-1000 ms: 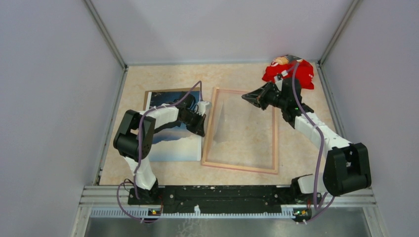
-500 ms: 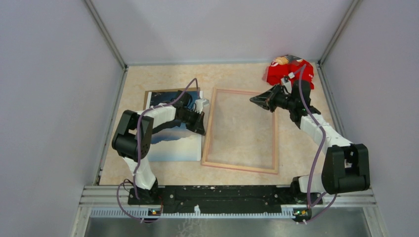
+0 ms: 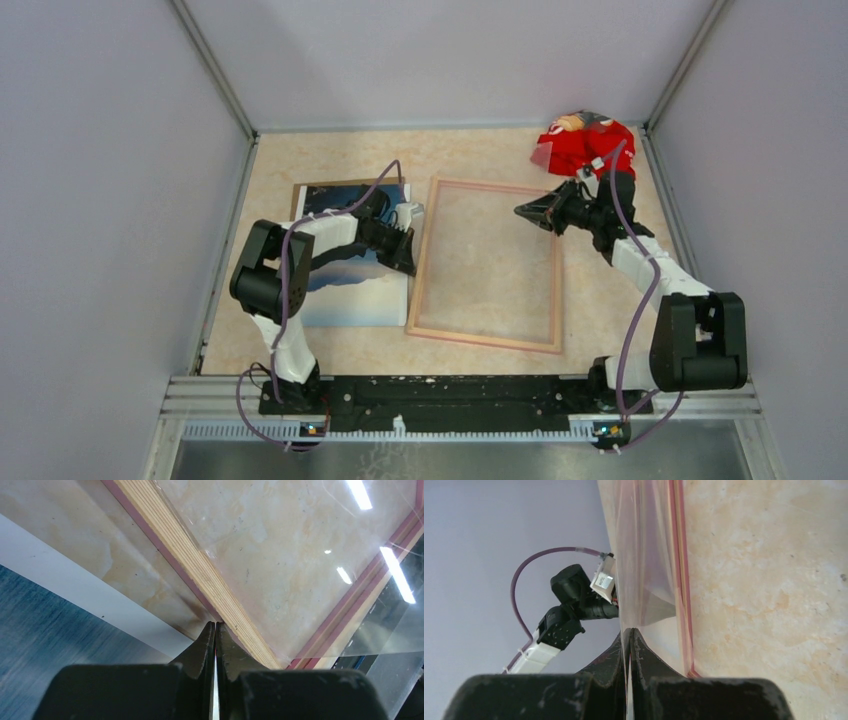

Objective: Put the photo into the frame
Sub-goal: Place the photo frame item in the photo frame.

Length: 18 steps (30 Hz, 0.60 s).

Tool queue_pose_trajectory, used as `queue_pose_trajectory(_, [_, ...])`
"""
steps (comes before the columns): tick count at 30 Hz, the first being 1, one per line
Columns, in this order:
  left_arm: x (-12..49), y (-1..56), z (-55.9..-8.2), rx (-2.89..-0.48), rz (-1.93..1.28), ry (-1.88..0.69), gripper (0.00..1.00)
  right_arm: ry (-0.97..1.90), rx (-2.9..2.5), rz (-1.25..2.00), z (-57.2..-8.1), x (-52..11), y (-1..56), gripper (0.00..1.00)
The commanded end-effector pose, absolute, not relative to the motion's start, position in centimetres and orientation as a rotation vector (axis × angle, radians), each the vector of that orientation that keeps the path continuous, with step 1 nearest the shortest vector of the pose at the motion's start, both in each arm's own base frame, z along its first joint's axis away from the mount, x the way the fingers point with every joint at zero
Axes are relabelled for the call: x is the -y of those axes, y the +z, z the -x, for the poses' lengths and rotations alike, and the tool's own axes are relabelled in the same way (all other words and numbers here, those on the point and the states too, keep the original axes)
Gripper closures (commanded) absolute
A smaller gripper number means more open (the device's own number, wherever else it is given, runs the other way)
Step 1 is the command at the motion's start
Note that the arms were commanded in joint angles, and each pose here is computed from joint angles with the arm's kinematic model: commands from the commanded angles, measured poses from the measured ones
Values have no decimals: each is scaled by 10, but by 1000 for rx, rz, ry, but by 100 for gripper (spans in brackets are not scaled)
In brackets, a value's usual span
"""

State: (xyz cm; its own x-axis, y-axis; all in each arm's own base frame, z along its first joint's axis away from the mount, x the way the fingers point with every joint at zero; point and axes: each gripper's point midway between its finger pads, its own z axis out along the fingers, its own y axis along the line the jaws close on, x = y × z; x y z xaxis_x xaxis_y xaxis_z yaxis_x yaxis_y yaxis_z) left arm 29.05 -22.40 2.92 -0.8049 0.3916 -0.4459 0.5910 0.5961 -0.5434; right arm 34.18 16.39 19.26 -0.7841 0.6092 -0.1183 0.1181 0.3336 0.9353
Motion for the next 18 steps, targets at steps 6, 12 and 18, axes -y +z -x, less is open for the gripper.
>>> queue_pose_trajectory(6, [228, 34, -294, -2489, -830, -1043, 94, 1479, -2044, -576, -340, -161, 241, 100])
queue_pose_trajectory(12, [228, 35, -294, -2490, -829, -1038, 95, 1467, -2024, -530, -333, -160, 258, 100])
queue_pose_trajectory(18, [227, 36, -294, -2489, -829, -1032, 95, 1427, -2053, -472, -326, -160, 250, 100])
